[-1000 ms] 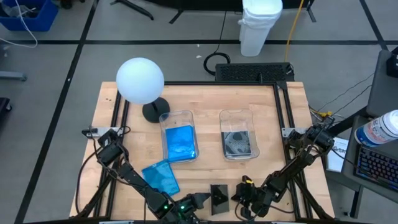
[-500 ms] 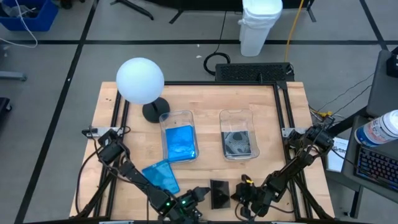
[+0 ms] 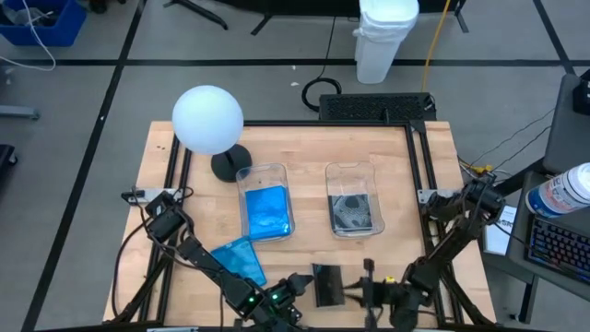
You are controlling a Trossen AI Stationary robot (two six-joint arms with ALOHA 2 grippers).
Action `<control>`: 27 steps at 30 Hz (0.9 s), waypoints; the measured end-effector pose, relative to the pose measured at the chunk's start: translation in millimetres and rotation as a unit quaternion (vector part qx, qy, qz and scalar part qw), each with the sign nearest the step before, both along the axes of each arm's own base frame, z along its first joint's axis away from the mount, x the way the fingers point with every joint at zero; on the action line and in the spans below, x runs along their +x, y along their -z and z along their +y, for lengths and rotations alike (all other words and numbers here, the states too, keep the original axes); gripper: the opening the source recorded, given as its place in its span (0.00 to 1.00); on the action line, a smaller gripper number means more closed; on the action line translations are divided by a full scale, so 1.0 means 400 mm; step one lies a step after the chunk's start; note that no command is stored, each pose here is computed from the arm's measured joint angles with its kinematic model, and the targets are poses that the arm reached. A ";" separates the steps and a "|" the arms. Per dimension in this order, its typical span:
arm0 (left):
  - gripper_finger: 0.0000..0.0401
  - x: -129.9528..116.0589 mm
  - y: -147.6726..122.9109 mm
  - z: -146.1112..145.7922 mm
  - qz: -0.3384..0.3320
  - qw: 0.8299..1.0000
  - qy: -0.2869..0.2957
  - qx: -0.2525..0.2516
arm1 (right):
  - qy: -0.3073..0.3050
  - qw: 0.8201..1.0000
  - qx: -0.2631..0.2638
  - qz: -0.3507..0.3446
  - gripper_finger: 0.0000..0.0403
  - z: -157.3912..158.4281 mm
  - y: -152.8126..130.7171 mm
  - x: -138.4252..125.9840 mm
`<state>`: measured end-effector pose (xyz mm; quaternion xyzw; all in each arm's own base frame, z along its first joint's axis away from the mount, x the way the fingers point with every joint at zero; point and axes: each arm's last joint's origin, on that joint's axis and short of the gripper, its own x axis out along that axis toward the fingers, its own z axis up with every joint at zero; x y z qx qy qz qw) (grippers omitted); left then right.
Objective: Pick & place jewel cases by type
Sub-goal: Put the black CD case into the right transparent bin
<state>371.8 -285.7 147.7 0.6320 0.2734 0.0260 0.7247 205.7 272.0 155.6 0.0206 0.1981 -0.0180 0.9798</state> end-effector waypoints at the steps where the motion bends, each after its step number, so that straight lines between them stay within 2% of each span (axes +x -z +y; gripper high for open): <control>1: 0.40 0.002 0.000 0.002 0.000 1.000 -0.001 -0.003 | -0.012 1.000 0.013 -0.007 0.18 0.017 -0.020 0.004; 3: 0.40 0.005 0.000 0.006 -0.001 1.000 -0.003 -0.004 | -0.040 0.999 0.015 -0.018 0.27 0.057 -0.058 0.011; 6: 0.40 0.009 0.000 0.011 -0.001 1.000 -0.006 -0.009 | -0.065 0.997 -0.043 -0.012 0.42 0.113 -0.082 0.026; 10: 0.40 0.014 0.001 0.017 -0.001 1.000 -0.008 -0.013 | -0.028 0.993 -0.118 -0.003 0.59 0.179 -0.100 0.063; 13: 0.40 0.015 0.000 0.019 -0.002 1.000 -0.010 -0.014 | 0.008 0.986 -0.164 0.013 0.67 0.218 -0.084 0.101; 16: 0.40 0.016 0.000 0.020 -0.002 1.000 -0.010 -0.014 | 0.027 0.981 -0.179 0.064 0.70 0.234 -0.039 0.139; 21: 0.40 0.022 0.000 0.027 0.000 1.000 -0.009 -0.016 | 0.082 0.973 -0.139 0.162 0.69 0.233 -0.011 0.168; 24: 0.40 0.028 0.000 0.034 0.001 1.000 -0.011 -0.020 | 0.111 0.969 -0.126 0.182 0.68 0.239 -0.014 0.167; 27: 0.40 0.034 0.001 0.041 0.006 1.000 -0.007 -0.027 | 0.117 0.970 -0.129 0.172 0.68 0.244 -0.017 0.170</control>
